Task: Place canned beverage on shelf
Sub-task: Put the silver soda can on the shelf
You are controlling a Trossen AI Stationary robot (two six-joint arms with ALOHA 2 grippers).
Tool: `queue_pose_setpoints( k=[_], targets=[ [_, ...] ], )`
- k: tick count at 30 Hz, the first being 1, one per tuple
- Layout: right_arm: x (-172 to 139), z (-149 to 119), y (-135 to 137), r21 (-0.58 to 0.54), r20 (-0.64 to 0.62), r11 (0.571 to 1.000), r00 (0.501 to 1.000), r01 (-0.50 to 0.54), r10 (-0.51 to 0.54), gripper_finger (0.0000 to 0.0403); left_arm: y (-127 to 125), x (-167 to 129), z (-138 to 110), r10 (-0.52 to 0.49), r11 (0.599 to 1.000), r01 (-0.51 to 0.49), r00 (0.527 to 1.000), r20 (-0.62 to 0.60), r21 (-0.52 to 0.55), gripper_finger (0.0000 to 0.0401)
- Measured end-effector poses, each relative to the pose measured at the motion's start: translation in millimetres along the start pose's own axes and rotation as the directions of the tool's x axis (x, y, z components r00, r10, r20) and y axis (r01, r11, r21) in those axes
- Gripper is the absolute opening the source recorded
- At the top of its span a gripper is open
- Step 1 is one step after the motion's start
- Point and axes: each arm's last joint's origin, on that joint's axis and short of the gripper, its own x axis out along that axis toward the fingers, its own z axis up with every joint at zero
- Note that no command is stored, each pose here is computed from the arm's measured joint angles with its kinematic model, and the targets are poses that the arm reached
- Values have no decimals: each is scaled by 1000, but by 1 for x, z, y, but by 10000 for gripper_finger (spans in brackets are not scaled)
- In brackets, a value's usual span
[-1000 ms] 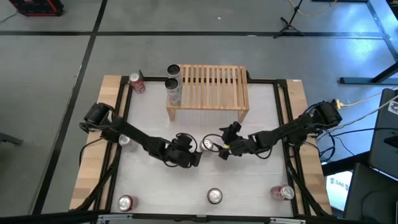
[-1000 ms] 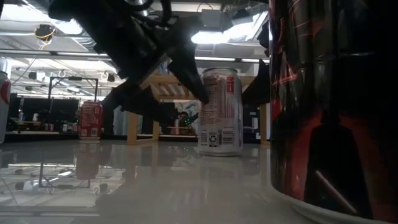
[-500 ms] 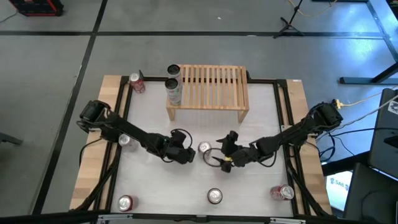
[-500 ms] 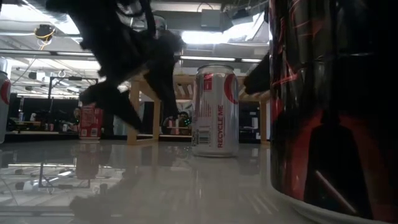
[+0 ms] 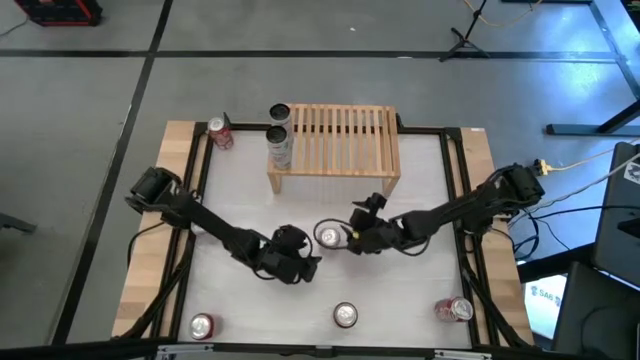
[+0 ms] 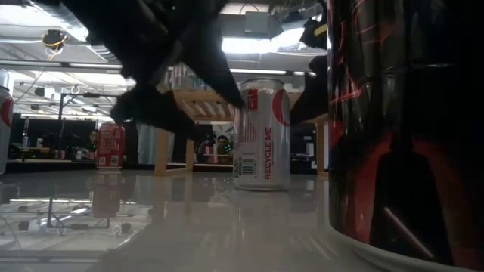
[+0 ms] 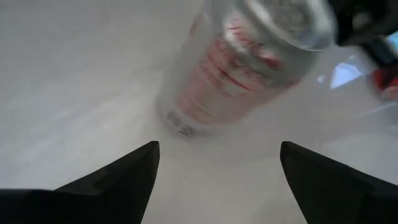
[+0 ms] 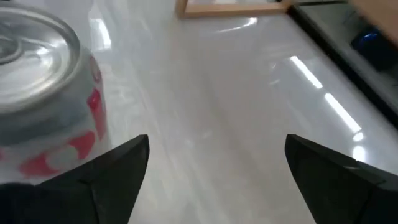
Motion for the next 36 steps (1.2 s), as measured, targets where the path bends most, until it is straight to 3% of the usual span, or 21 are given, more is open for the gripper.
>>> queue_pose_setpoints(
  k=[5,10,20,24,27,30,36],
  targets=[
    [14,1,9,19,23,996,996,-89,88,366,9,17,1,61,998,-61,998,19,9,330],
    [13,-4,12,27,4,996,996,-86,86,366,14,21,7,89,996,-89,996,20,-13,330],
    [-3,-8,33,9,8,971,971,-237,237,366,30,-3,19,244,969,-244,970,-7,32,330],
    [-5,-10,34,0,-24,961,960,-278,278,366,21,-17,29,149,987,-145,988,-46,69,330],
    [-13,-6,30,5,-49,942,941,-335,335,366,9,-35,42,-6,995,16,996,-94,99,330],
    [-26,2,24,6,-56,915,914,-403,403,366,-3,-59,59,-162,980,168,985,-62,108,330],
    [-41,19,17,51,52,887,889,-458,456,366,-8,-82,75,-263,953,260,965,-2,158,330]
  ],
)
